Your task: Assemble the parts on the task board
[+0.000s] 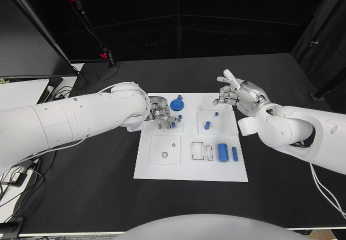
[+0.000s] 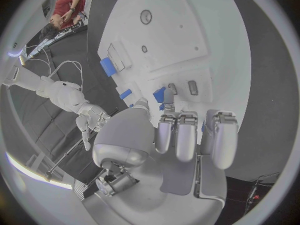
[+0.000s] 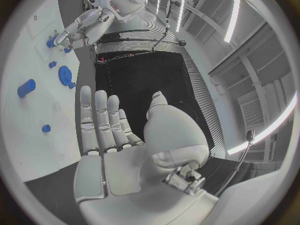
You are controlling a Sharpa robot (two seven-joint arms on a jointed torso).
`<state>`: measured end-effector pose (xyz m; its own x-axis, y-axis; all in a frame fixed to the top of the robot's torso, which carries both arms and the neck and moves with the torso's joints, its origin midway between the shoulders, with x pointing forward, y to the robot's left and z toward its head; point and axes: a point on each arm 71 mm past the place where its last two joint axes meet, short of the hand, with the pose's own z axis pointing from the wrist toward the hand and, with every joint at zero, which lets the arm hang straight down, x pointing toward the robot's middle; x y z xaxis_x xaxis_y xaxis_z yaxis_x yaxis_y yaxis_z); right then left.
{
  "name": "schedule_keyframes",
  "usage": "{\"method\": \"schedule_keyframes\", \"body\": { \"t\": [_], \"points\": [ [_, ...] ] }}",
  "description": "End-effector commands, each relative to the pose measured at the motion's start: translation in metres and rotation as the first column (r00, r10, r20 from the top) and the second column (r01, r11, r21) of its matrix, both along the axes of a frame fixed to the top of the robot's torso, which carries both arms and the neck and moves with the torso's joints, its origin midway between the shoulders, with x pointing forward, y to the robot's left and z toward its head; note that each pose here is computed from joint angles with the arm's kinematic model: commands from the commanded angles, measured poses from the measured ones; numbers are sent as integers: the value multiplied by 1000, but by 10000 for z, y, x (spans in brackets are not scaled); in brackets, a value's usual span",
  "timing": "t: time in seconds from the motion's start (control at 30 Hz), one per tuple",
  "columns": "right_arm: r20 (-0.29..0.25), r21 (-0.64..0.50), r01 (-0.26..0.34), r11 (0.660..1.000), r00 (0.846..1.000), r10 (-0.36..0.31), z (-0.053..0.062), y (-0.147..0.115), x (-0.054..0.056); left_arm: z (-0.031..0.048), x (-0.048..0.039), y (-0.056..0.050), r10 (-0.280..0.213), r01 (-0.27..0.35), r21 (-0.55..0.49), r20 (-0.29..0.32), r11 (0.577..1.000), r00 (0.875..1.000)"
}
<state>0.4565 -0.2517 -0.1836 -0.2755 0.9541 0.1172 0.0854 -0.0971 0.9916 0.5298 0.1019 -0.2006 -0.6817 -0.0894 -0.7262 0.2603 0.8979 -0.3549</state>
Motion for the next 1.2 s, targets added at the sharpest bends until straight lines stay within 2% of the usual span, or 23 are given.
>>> {"method": "schedule_keyframes", "body": {
  "t": [0.03, 0.33, 0.63, 1.2],
  "points": [
    [-4, 6, -14, 1000, 1000, 14, 1, 18, -2, -5, 4, 4, 5, -4, 10, -14, 1000, 1000],
    [-7, 6, -14, 1000, 1000, 14, -9, 17, -8, -14, 31, 19, 20, -20, 18, -11, 1000, 1000],
    [-10, 4, -13, 1000, 1000, 13, -13, 17, -7, -23, 39, -42, 16, -16, 15, -8, 1000, 1000],
    [-14, 0, -7, 1000, 1000, 7, -19, 8, -3, -61, 34, -85, 7, -6, 33, -28, 999, 1000]
  ]
}}
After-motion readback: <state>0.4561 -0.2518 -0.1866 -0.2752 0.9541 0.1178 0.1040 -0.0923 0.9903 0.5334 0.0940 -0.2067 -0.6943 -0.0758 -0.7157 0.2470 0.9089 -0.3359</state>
